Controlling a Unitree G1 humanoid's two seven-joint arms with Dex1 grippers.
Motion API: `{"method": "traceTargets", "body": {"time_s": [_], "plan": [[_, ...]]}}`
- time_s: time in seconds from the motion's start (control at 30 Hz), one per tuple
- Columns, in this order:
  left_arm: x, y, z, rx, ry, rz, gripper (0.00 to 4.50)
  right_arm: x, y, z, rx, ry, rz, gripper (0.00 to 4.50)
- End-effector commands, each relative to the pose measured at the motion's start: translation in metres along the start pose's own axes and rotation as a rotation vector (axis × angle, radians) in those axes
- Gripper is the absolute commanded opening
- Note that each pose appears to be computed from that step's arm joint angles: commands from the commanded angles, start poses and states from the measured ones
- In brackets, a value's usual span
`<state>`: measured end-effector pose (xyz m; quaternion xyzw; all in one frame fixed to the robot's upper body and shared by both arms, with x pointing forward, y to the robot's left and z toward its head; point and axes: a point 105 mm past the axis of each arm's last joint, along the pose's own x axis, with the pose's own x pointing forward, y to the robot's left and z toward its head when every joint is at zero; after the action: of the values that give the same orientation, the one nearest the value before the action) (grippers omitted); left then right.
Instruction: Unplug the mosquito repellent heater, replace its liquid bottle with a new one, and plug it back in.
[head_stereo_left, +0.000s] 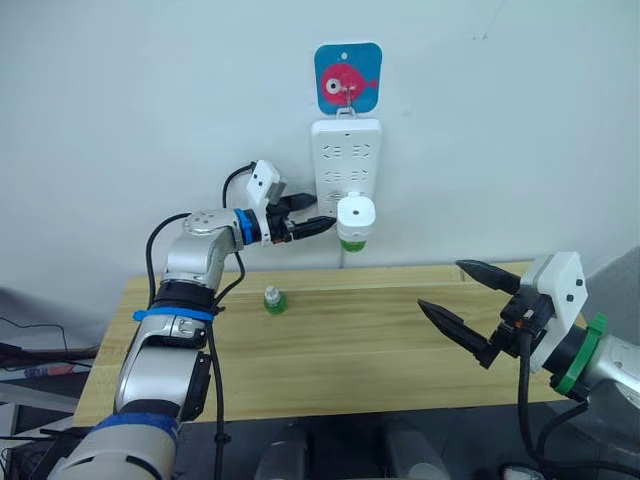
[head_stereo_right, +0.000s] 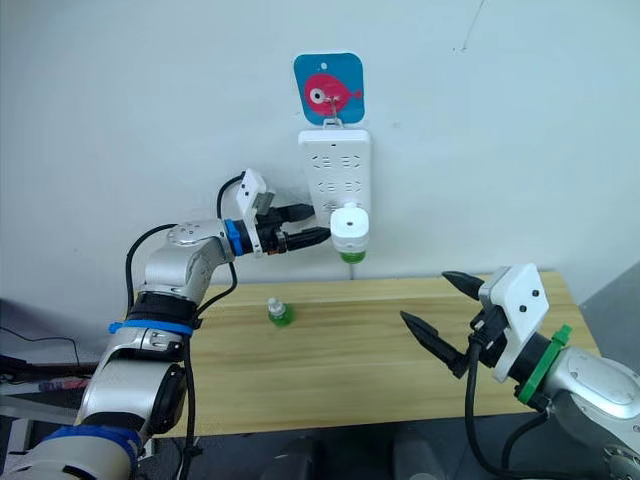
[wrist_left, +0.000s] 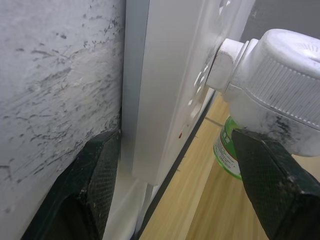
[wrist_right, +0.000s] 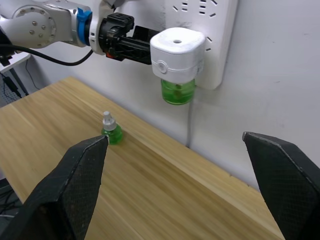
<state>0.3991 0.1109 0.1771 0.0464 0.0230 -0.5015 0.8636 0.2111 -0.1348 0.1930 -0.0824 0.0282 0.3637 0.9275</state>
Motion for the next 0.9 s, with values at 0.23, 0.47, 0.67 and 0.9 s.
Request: {"method": "traceTargets", "body": {"time_s": [0.23,0.47,0.67,0.9], "plan": [[0.004,0.011,0.036,0.12,-0.11,0.129,3.66,-0.001,0.01,0.01,-0.021,-0.028,0.014,4.5],[0.009,-0.009,0.04,0.078,-0.137,0.008,3.66,0.0,0.01,0.011,-0.02,-0.028,0.019,4.5],[0.011,-0.012,0.049,0.064,-0.156,-0.016,2.49,0.002,0.01,0.011,-0.013,-0.03,0.018,4.5],[0.008,-0.013,0.046,0.068,-0.133,-0.017,1.35,0.019,-0.004,0.025,-0.057,-0.116,-0.174,4.5]]}}
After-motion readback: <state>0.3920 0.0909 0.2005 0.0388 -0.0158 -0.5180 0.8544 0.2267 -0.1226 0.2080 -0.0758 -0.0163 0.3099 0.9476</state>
